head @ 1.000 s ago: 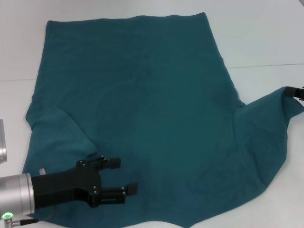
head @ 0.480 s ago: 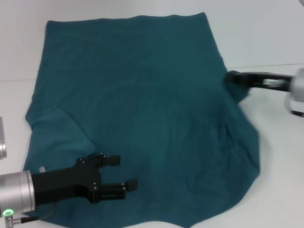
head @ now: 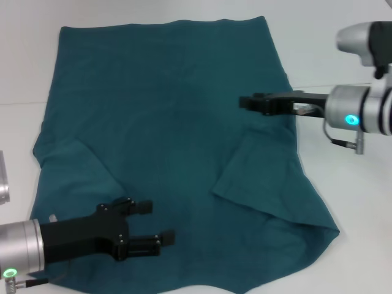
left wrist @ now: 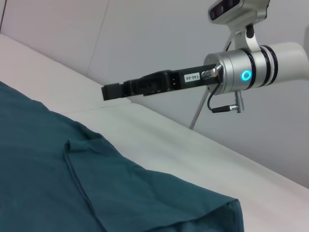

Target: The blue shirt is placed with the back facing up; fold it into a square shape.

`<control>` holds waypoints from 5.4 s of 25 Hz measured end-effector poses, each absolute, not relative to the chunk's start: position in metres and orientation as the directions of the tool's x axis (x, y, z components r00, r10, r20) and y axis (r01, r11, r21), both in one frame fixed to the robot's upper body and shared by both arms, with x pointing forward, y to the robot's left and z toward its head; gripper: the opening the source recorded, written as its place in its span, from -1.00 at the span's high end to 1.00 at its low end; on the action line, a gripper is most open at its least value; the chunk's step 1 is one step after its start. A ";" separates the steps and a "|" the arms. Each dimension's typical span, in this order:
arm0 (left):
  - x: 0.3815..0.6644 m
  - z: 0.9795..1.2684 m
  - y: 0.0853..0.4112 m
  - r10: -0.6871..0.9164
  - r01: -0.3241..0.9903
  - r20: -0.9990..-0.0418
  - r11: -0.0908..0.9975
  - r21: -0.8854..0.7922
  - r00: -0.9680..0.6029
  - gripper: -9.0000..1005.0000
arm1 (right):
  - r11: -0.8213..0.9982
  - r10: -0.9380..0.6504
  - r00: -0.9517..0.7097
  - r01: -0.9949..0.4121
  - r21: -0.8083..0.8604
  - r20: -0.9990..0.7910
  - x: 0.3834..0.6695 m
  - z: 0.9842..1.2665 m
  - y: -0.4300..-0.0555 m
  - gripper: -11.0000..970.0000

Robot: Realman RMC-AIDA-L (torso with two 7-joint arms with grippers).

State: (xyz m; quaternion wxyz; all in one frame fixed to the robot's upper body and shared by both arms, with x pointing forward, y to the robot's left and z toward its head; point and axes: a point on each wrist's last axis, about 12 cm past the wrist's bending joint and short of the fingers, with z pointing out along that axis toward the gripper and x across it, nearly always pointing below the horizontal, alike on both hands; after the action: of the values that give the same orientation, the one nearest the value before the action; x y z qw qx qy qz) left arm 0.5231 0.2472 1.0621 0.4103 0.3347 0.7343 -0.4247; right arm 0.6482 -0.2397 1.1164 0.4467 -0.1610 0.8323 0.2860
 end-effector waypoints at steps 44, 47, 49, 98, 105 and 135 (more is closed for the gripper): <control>0.514 1.058 0.371 -0.120 0.318 -0.713 0.836 -0.448 -0.691 -0.89 | 0.714 0.149 -0.772 -0.348 0.607 -0.618 0.579 1.104 -0.342 -0.91; 0.513 1.056 0.373 -0.115 0.311 -0.708 0.841 -0.443 -0.697 -0.89 | 0.714 0.151 -0.771 -0.349 0.608 -0.619 0.580 1.103 -0.340 -0.91; 0.512 1.056 0.373 -0.114 0.307 -0.704 0.843 -0.442 -0.701 -0.89 | 0.714 0.150 -0.770 -0.350 0.607 -0.620 0.581 1.104 -0.339 -0.91; 0.498 1.065 0.363 0.036 0.398 -0.572 0.753 -0.523 -0.820 -0.89 | 0.718 0.178 -0.748 -0.346 0.604 -0.639 0.587 1.111 -0.344 -0.91; 0.501 1.071 0.357 0.052 0.429 -0.577 0.723 -0.541 -0.815 -0.89 | 0.718 0.181 -0.746 -0.345 0.604 -0.641 0.588 1.112 -0.344 -0.91; 0.497 1.068 0.373 0.042 0.354 -0.525 0.783 -0.512 -0.850 -0.89 | 0.723 0.190 -0.741 -0.338 0.602 -0.644 0.589 1.112 -0.345 -0.91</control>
State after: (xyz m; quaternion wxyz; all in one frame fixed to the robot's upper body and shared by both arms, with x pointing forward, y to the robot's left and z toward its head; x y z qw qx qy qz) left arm 0.4967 0.3727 1.0685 0.2510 0.1087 0.9102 -0.3111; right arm 0.5887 -0.3454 1.1120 0.3571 -0.0432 0.8568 0.3694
